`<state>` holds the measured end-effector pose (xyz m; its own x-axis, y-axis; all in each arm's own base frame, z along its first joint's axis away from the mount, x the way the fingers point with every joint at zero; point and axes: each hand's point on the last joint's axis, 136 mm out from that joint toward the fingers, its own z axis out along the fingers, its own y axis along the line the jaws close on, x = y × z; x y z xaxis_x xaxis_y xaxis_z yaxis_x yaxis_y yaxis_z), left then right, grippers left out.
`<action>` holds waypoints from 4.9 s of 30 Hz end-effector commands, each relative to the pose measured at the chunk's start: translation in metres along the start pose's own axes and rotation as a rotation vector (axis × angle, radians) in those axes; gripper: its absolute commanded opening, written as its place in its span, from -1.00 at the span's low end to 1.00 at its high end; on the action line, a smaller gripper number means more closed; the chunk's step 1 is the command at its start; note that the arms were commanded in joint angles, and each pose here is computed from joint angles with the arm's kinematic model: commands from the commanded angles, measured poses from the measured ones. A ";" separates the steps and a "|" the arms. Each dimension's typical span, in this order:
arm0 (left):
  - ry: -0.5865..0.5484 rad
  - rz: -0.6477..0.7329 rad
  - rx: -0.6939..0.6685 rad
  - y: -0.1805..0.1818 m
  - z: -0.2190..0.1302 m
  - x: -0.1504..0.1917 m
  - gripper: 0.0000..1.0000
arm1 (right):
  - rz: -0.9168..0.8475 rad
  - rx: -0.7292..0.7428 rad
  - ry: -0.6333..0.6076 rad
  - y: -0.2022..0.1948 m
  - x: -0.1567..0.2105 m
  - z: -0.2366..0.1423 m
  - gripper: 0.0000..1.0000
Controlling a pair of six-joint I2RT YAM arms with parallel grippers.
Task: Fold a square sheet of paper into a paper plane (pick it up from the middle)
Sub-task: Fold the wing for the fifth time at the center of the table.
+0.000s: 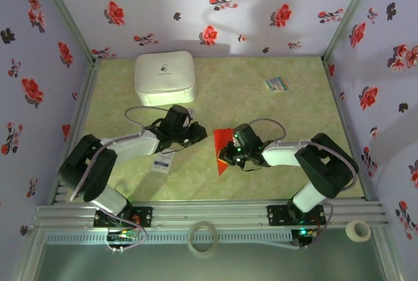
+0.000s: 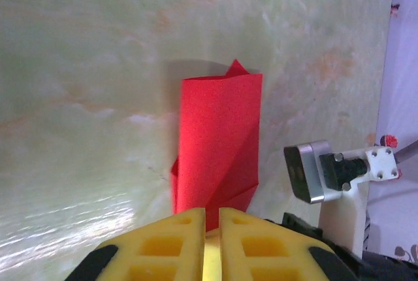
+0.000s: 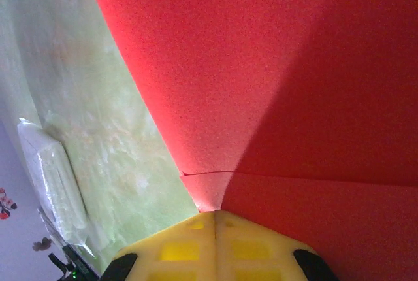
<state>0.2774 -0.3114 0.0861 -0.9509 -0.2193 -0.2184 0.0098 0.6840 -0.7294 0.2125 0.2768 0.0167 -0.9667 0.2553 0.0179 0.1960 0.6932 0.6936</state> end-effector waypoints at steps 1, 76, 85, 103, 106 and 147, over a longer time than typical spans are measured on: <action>0.032 0.038 0.049 -0.019 0.014 0.001 -0.78 | 0.081 0.060 -0.014 -0.019 0.006 0.003 -0.92; 0.184 -0.022 -0.092 0.043 0.069 0.042 -0.92 | -0.010 -0.174 -0.119 0.002 -0.067 -0.058 -0.18; 0.184 -0.021 -0.091 0.042 0.069 0.041 -0.91 | -0.035 -0.191 -0.069 0.000 -0.071 -0.051 -0.19; 0.184 -0.011 -0.081 0.038 0.068 0.040 -0.91 | -0.046 -0.178 -0.018 -0.008 -0.083 -0.038 -0.61; 0.182 0.004 -0.068 0.034 0.066 0.038 -0.88 | -0.045 -0.181 -0.012 -0.007 -0.084 -0.037 -0.72; 0.060 0.896 -0.452 -0.008 0.025 0.096 0.00 | 0.318 -0.147 -0.278 -0.010 -0.082 -0.058 -1.00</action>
<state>0.1874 -0.3641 0.0596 -0.7045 0.4659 -0.5353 0.6107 0.7823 -0.1229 0.2792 0.2115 0.0457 -0.7874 0.6117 0.0761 0.4288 0.4549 0.7805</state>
